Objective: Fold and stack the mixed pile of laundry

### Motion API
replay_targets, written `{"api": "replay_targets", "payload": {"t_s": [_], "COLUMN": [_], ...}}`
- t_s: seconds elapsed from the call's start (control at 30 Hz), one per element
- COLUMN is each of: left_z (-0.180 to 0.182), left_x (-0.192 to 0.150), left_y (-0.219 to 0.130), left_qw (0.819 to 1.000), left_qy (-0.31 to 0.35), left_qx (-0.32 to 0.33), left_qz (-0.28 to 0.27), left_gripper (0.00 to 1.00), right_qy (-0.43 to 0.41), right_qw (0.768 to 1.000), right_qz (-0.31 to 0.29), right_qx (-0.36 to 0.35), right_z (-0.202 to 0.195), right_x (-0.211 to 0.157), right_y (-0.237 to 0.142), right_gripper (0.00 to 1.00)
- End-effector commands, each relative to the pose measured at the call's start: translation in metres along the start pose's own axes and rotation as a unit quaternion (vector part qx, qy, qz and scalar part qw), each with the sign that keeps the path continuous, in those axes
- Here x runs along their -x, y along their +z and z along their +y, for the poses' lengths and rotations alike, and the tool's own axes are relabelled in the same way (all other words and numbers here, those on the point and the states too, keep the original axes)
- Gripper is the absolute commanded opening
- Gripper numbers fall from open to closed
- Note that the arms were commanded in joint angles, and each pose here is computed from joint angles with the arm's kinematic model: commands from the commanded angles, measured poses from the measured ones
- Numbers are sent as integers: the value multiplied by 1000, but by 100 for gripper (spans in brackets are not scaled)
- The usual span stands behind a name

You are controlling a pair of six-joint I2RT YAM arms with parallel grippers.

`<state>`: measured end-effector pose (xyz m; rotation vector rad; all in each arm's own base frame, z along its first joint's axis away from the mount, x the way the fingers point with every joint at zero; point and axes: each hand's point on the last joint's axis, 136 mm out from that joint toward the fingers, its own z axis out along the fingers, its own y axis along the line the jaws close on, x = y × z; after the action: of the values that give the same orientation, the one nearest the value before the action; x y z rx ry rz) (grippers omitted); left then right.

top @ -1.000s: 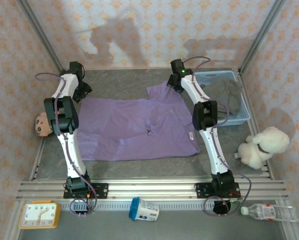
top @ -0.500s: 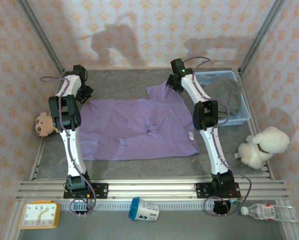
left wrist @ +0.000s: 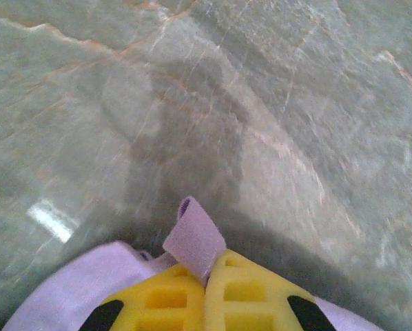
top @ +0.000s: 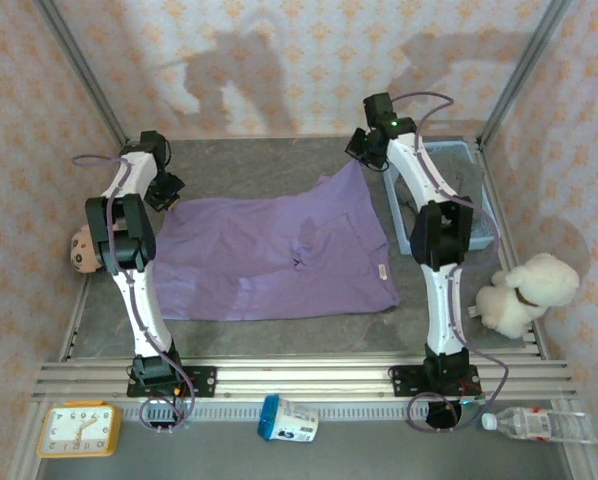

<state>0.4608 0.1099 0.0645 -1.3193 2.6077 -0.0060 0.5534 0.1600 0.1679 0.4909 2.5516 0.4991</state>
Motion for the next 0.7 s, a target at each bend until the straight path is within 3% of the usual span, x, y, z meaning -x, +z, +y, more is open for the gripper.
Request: {"api": "replay_targets", "payload": {"t_s": [0.0,0.23,0.67], "left_z": [4,29,90], "left_x": [-6,-35,-78], "left_y": [-38,-65,-60], "left_qw": [999,999,998], "left_qy": [18,21,32], "left_qx": [-20,-36,28], "left_qz": [-24,-31,-35], "left_gripper": [0,0,0], "right_qy": [-5,-14,15], "right_qw": [1000,998,995], "right_qz": [17,58,90], "right_qx": [24,4,-29], "right_z": [6,-19,-92], "right_x": [-21,-82,-187], "right_y": [-28,-67,-129], "right_gripper": [0,0,0]}}
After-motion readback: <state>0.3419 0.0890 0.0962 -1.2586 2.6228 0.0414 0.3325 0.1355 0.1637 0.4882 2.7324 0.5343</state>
